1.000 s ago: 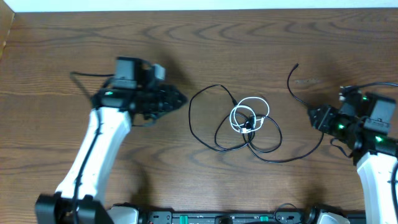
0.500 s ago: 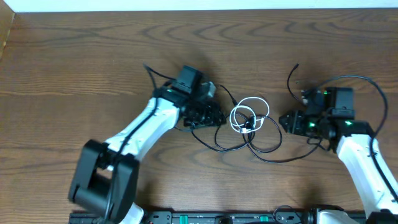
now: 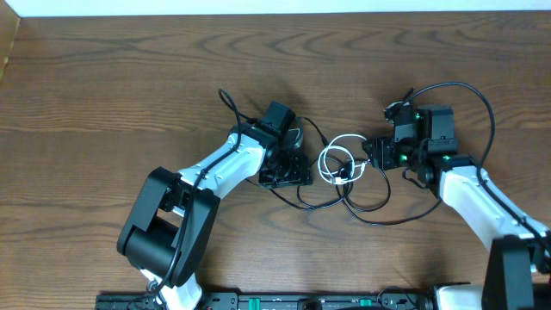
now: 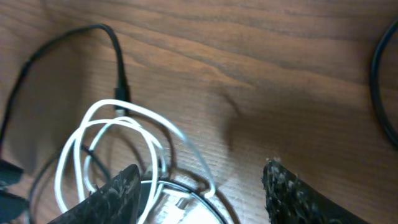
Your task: Untangle cables
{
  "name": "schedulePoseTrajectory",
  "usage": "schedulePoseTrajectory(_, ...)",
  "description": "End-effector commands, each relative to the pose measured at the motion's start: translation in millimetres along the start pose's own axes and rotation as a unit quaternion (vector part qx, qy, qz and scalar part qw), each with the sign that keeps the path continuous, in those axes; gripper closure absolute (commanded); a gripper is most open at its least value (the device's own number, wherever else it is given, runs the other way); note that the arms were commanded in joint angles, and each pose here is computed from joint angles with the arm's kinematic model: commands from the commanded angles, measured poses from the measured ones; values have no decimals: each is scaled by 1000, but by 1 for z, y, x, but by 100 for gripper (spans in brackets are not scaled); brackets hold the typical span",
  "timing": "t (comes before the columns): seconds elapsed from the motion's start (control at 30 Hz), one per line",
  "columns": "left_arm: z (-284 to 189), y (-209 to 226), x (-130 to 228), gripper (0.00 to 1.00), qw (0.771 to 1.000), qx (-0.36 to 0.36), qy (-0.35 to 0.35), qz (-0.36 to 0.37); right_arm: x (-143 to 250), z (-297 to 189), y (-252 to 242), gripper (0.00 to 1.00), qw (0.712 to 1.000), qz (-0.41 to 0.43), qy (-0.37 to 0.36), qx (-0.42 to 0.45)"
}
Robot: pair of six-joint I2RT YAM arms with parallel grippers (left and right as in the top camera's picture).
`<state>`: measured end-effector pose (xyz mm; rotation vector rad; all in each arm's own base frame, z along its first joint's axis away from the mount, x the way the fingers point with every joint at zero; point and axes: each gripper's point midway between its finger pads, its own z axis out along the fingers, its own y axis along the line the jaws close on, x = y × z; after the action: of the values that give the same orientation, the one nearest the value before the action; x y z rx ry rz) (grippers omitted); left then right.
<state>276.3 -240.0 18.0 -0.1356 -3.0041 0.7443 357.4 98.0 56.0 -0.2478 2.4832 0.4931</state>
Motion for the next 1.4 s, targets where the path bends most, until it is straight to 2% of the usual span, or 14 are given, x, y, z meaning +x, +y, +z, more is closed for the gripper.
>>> schedulePoseTrajectory(0.0,3,14,-4,43,999,-37,-13,1,7,12,-3,42,1000,-15,11,3)
schedulePoseTrajectory(0.27,4,11,-4,42,999,-37,-15,7,24,32,-3,47,999,-13,40,-4)
schedulePoseTrajectory(0.4,5,8,-6,42,999,-34,-19,12,31,42,-2,58,999,-12,50,-7)
schedulePoseTrajectory(0.5,6,8,-7,43,999,-39,-22,15,31,43,-2,78,999,-10,51,-7)
schedulePoseTrajectory(0.57,6,8,-7,43,999,-41,-24,17,30,42,-2,99,999,-6,49,-7)
schedulePoseTrajectory(0.7,7,5,-6,43,999,-40,-24,22,23,35,23,99,997,1,39,-74)
schedulePoseTrajectory(0.87,10,-1,-5,43,998,-37,-25,33,-20,-6,70,99,983,-32,-26,-180)
schedulePoseTrajectory(1.13,12,1,-5,43,997,-52,-31,39,-84,-95,108,99,960,-104,-171,-197)
schedulePoseTrajectory(1.17,12,1,-5,44,997,-52,-31,39,-97,-121,117,99,950,-119,-210,-199)
schedulePoseTrajectory(1.3,12,1,-5,88,997,-52,-31,38,-112,-160,131,99,933,-130,-266,-204)
schedulePoseTrajectory(1.37,12,1,-5,92,997,-52,-31,38,-117,-175,134,99,926,-139,-289,-197)
